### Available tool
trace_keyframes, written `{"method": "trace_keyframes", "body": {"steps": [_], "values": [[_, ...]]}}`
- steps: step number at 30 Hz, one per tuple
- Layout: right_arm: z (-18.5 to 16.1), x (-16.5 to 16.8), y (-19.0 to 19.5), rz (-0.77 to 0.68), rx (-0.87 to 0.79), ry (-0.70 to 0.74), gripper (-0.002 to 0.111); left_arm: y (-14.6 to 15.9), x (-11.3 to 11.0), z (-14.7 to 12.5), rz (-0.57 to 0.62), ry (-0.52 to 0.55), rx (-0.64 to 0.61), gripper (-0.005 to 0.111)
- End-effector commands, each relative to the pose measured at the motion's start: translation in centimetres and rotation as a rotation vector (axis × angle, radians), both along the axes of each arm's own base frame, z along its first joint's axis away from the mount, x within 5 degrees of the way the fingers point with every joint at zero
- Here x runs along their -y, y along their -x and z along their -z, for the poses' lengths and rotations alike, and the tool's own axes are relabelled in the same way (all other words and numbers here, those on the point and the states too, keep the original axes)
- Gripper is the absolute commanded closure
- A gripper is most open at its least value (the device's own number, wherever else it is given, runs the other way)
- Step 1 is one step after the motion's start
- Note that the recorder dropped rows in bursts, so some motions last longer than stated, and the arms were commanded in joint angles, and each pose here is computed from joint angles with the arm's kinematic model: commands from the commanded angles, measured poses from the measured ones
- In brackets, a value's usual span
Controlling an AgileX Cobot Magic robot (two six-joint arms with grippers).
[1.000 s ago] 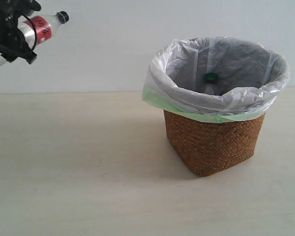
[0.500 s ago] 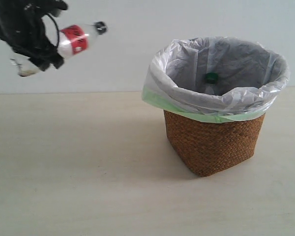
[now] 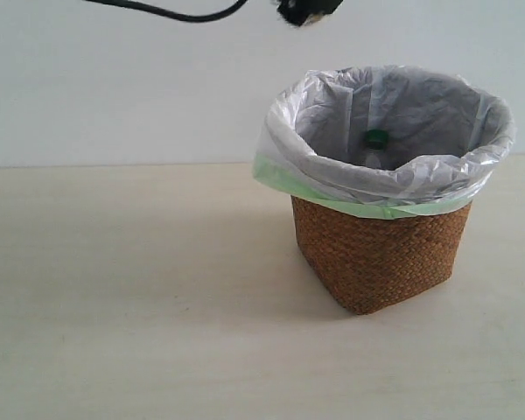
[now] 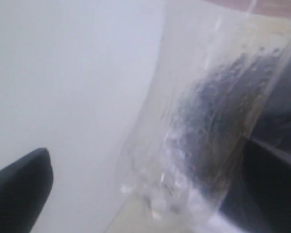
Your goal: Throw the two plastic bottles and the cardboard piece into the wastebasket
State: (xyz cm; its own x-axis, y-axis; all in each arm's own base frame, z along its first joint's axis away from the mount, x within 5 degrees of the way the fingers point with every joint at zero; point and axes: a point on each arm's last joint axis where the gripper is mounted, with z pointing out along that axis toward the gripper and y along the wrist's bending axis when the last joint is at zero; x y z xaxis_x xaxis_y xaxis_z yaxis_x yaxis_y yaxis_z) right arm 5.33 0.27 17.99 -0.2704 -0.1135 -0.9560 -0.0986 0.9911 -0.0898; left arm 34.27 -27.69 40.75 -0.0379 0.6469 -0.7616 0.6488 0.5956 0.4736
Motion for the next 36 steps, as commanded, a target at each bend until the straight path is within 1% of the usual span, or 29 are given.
{"method": "trace_keyframes", "body": {"steps": [1, 4, 6, 9, 12, 17, 19, 20, 21, 23, 26, 27, 28, 30, 33, 36], "values": [[-0.1, 0.0, 0.0, 0.005, 0.010, 0.000, 0.108, -1.9, -1.3, 3.5, -0.183, -0.155, -0.107, -0.002], [-0.1, 0.0, 0.0, 0.005, 0.010, 0.000, 0.108, -2.5, -1.9, 4.2, -0.218, -0.152, -0.147, -0.002], [-0.1, 0.0, 0.0, 0.005, 0.010, 0.000, 0.108, -2.6, -1.9, 4.3, -0.211, -0.148, -0.158, -0.002], [-0.1, 0.0, 0.0, 0.005, 0.010, 0.000, 0.108, -2.2, -2.0, 3.8, -0.179, -0.157, -0.150, -0.002], [-0.1, 0.0, 0.0, 0.005, 0.010, 0.000, 0.108, -2.0, -2.0, 3.4, -0.175, -0.144, -0.149, -0.002], [-0.1, 0.0, 0.0, 0.005, 0.010, 0.000, 0.108, -1.9, -2.6, 3.2, -0.196, -0.153, -0.169, -0.002], [-0.1, 0.0, 0.0, 0.005, 0.010, 0.000, 0.108, -1.9, -3.2, 2.9, -0.225, -0.119, -0.190, 0.002], [-0.1, 0.0, 0.0, 0.005, 0.010, 0.000, 0.108, -2.0, -3.6, 2.9, -0.237, -0.110, -0.206, 0.007], [-0.1, 0.0, 0.0, 0.005, 0.010, 0.000, 0.108, -2.1, -4.1, 2.7, -0.248, -0.099, -0.223, 0.015], [-0.1, 0.0, 0.0, 0.005, 0.010, 0.000, 0.108, -2.3, -5.4, 2.4, -0.279, -0.084, -0.250, 0.036], [-0.1, 0.0, 0.0, 0.005, 0.010, 0.000, 0.108, -2.7, -7.7, 1.8, -0.345, -0.058, -0.293, 0.084], [-0.1, 0.0, 0.0, 0.005, 0.010, 0.000, 0.108, -2.8, -8.6, 1.5, -0.381, -0.045, -0.307, 0.103], [-0.1, 0.0, 0.0, 0.005, 0.010, 0.000, 0.108, -2.9, -9.6, 1.4, -0.410, -0.049, -0.323, 0.101], [-0.1, 0.0, 0.0, 0.005, 0.010, 0.000, 0.108, -2.8, -11.4, 0.9, -0.464, -0.038, -0.348, 0.100], [-0.1, 0.0, 0.0, 0.005, 0.010, 0.000, 0.108, -2.7, -14.1, 0.0, -0.543, 0.023, -0.346, 0.100], [-0.1, 0.0, 0.0, 0.005, 0.010, 0.000, 0.108, -1.7, -16.3, -1.2, -0.571, 0.105, -0.309, 0.100]]}}
